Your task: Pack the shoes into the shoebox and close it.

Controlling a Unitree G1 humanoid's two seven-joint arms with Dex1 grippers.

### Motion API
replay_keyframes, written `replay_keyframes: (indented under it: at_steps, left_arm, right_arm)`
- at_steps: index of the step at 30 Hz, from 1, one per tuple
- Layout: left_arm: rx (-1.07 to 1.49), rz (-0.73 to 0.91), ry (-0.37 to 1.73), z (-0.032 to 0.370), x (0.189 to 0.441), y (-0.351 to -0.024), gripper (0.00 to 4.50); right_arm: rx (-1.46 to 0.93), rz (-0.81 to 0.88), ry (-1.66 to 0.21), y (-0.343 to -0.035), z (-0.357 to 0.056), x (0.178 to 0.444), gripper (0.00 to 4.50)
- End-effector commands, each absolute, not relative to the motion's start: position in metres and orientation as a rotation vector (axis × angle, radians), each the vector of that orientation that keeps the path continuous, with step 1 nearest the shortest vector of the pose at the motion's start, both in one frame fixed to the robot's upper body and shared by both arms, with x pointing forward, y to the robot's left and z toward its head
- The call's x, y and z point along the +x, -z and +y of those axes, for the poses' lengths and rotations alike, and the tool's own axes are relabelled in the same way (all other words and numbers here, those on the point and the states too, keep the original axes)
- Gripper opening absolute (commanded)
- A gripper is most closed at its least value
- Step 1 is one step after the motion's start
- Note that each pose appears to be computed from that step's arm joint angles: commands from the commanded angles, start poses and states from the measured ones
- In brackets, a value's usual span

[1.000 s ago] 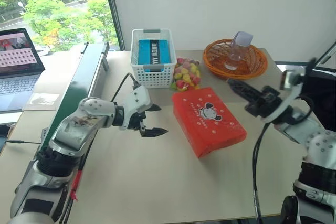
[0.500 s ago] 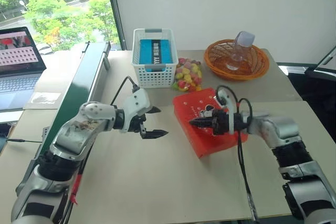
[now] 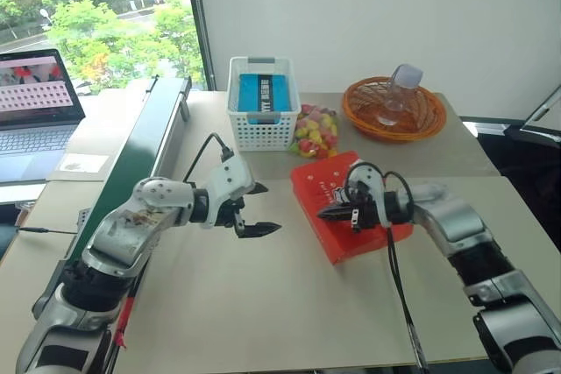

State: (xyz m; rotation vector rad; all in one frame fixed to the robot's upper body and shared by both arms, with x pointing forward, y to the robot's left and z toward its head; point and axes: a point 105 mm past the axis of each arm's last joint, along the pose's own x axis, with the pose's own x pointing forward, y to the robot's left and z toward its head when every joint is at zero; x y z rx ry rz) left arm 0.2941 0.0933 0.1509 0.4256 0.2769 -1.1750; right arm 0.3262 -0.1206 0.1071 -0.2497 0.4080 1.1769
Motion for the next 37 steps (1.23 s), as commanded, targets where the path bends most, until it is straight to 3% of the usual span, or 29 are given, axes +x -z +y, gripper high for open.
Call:
replay_keyframes:
  at_steps: [1, 5, 10, 14, 20, 22, 26, 31, 37]
  left_arm:
    - [0.427, 0.233, 1.172, 0.091, 0.293, -0.160, 4.50]
    - [0.397, 0.224, 1.184, 0.087, 0.293, -0.159, 4.50]
    - [0.333, 0.047, 1.095, 0.085, 0.307, -0.170, 4.50]
    - [0.317, -0.032, 0.965, 0.096, 0.316, -0.167, 4.50]
    - [0.259, -0.016, 0.677, 0.123, 0.329, -0.124, 4.50]
    - [0.250, -0.025, 0.591, 0.130, 0.333, -0.117, 4.50]
    - [0.224, 0.030, 0.347, 0.151, 0.323, -0.069, 4.50]
    - [0.153, 0.029, 0.253, 0.160, 0.312, -0.050, 4.50]
    - [0.122, 0.035, 0.144, 0.176, 0.316, -0.036, 4.50]
  right_arm:
    - [-0.302, 0.332, -1.038, -0.136, -0.148, 0.330, 1.45]
    - [-0.360, 0.252, -0.892, -0.174, -0.190, 0.316, 2.76]
    - [-0.363, 0.139, -0.596, -0.201, -0.247, 0.311, 4.47]
    - [-0.345, 0.116, -0.407, -0.186, -0.284, 0.302, 4.47]
    - [-0.103, 0.089, -0.028, -0.125, -0.343, 0.283, 4.47]
    - [-0.140, 0.121, 0.008, -0.110, -0.345, 0.280, 4.47]
    - [-0.069, 0.135, 0.213, -0.059, -0.350, 0.268, 4.47]
    - [-0.041, 0.170, 0.277, -0.025, -0.340, 0.261, 4.47]
    - [0.014, 0.160, 0.273, -0.011, -0.328, 0.266, 4.47]
